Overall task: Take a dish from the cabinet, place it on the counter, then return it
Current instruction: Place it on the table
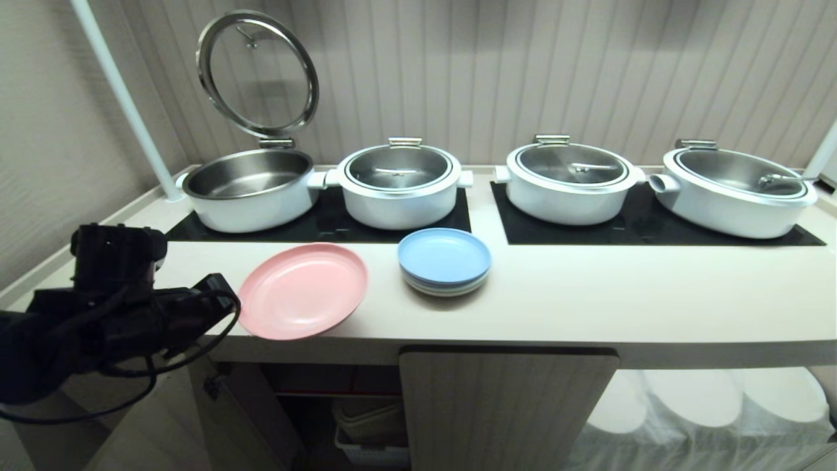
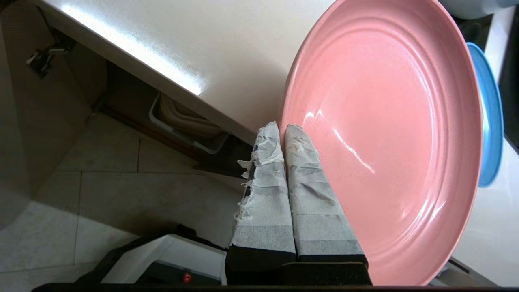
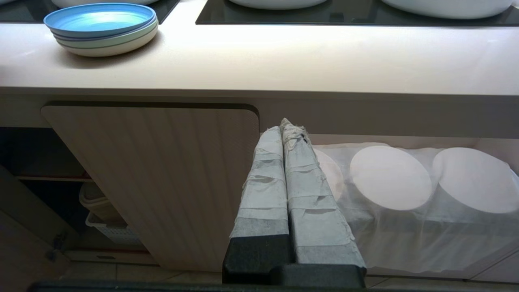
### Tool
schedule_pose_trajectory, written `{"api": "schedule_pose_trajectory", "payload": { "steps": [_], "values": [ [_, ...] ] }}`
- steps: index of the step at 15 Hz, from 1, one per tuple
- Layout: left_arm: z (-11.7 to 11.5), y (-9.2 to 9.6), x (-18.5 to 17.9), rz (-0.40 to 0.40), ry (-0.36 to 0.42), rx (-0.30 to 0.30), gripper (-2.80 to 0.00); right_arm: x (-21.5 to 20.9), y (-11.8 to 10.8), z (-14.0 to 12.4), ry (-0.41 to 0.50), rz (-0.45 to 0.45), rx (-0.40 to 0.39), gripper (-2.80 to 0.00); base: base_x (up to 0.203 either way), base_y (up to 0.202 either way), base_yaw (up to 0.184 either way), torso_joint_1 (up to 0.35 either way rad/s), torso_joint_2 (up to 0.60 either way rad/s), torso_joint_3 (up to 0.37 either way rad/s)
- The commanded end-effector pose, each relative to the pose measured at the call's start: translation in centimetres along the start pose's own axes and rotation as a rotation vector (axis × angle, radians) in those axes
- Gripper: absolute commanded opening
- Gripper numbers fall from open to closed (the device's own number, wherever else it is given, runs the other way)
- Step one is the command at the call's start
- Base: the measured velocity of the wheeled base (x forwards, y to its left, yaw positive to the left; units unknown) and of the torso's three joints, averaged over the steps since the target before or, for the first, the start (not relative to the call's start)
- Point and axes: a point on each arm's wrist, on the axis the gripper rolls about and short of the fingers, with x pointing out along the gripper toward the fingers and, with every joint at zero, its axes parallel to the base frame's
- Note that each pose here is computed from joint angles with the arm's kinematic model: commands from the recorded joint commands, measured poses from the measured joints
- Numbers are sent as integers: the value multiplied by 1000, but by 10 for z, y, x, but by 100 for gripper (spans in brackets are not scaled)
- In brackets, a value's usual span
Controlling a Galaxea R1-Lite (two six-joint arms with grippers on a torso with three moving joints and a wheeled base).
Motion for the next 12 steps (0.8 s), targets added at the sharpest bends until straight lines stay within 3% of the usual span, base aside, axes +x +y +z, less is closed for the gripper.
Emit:
{"api": "schedule_pose_trajectory", "payload": {
  "steps": [1, 6, 12],
  "values": [
    [6, -3, 17, 22, 18, -9, -280, 0, 0, 0, 0, 0, 0, -280, 0, 0, 0, 0, 0, 0],
    [24, 6, 45, 105, 9, -47, -280, 0, 0, 0, 0, 0, 0, -280, 0, 0, 0, 0, 0, 0],
    [31, 16, 66, 144, 11, -98, -280, 0, 0, 0, -1, 0, 0, -280, 0, 0, 0, 0, 0, 0]
  ]
}}
